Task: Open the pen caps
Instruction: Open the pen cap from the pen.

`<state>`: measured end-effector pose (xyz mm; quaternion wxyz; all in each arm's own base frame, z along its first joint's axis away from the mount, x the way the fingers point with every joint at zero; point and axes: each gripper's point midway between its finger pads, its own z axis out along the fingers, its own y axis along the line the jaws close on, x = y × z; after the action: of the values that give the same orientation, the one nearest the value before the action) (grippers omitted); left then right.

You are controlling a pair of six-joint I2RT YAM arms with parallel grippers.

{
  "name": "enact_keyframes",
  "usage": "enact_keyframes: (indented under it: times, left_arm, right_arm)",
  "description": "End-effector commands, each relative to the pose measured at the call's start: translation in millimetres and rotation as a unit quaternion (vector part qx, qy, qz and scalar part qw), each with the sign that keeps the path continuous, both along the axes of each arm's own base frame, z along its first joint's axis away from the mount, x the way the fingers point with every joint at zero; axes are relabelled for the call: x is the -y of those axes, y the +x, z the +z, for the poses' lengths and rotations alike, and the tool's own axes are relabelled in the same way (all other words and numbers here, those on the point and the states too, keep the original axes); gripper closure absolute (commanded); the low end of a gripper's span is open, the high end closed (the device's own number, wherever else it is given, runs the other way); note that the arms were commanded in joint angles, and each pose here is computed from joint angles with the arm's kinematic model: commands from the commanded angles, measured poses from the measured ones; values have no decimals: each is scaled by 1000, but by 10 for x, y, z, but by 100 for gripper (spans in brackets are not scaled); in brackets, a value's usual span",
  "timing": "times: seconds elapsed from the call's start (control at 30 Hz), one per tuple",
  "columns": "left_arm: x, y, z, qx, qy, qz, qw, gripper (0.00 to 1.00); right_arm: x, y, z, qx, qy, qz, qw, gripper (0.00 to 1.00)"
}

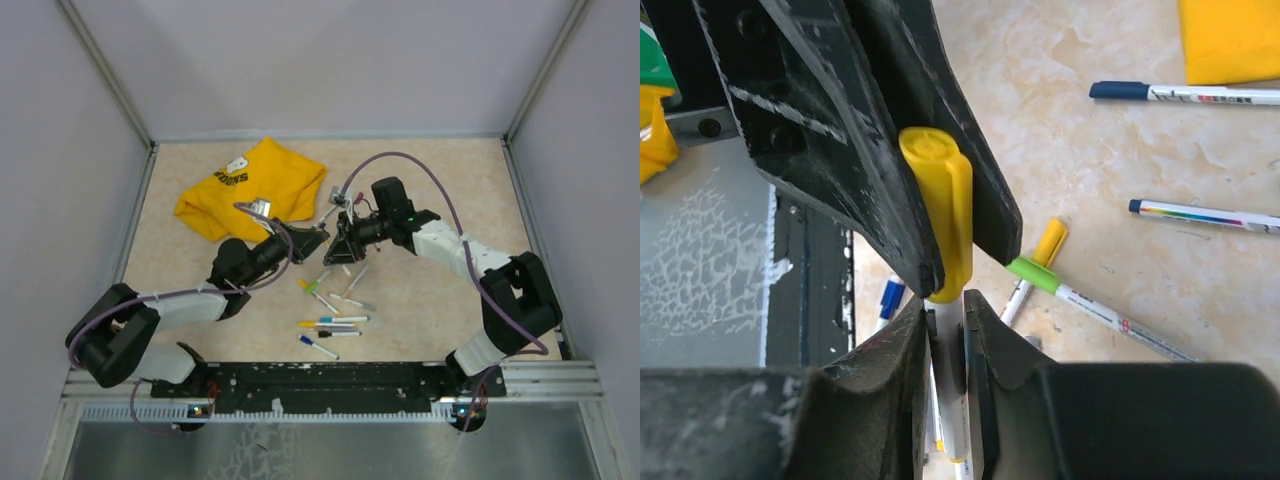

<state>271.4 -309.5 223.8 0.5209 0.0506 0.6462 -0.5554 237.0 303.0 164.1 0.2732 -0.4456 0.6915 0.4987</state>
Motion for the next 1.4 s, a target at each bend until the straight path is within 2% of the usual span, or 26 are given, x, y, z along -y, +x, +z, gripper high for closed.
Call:
enact_keyframes:
  times: [0.0,0.2,0.23,0.27,0.43,0.7,0.83,0.9,0.97,1.03,1.13,1.23,1.37]
  left_arm:
    - [-130,-15,446,70,-49,15,996,100]
    - [-242,15,513,72,-73,17,995,100]
    - [-254,20,505,70,-74,17,995,100]
    - [-267,32,519,72,-75,18,994,100]
    - [-457,202,645,87,-87,47,991,100]
    - [-1089,877,1238,126,-112,165,972,100]
    - [-1276,981,1338,121,-132,180,967,100]
    - [-1277,956,1293,119,-128,173,969,100]
    - [-1226,915,1139,111,-104,159,975,100]
    - [-1187,911,878,91,-65,153,982,100]
    - [-1163,916,356,47,6,151,987,100]
    - [-1208,911,-132,9,85,158,984,100]
    - [-1332,864,-575,-24,183,178,967,100]
  right_arm:
    - [-77,-42,211,4,31,24,999,80]
    - [-80,-64,229,1,37,30,999,79]
    - [-82,-66,233,-1,37,30,999,87]
    - [-82,-73,236,-3,38,32,999,99]
    - [-83,-122,240,-9,46,44,998,100]
    - [-89,-121,147,-20,42,46,998,100]
    - [-82,-73,114,-10,32,36,999,100]
    - [-44,93,51,8,3,-5,1000,100]
    - [90,414,-78,37,-47,-84,995,100]
    - [352,810,-236,65,-110,-183,975,100]
    - [794,1215,-383,68,-168,-285,941,100]
    - [1091,1428,-521,73,-215,-345,911,100]
    - [1312,1575,-769,60,-267,-388,880,100]
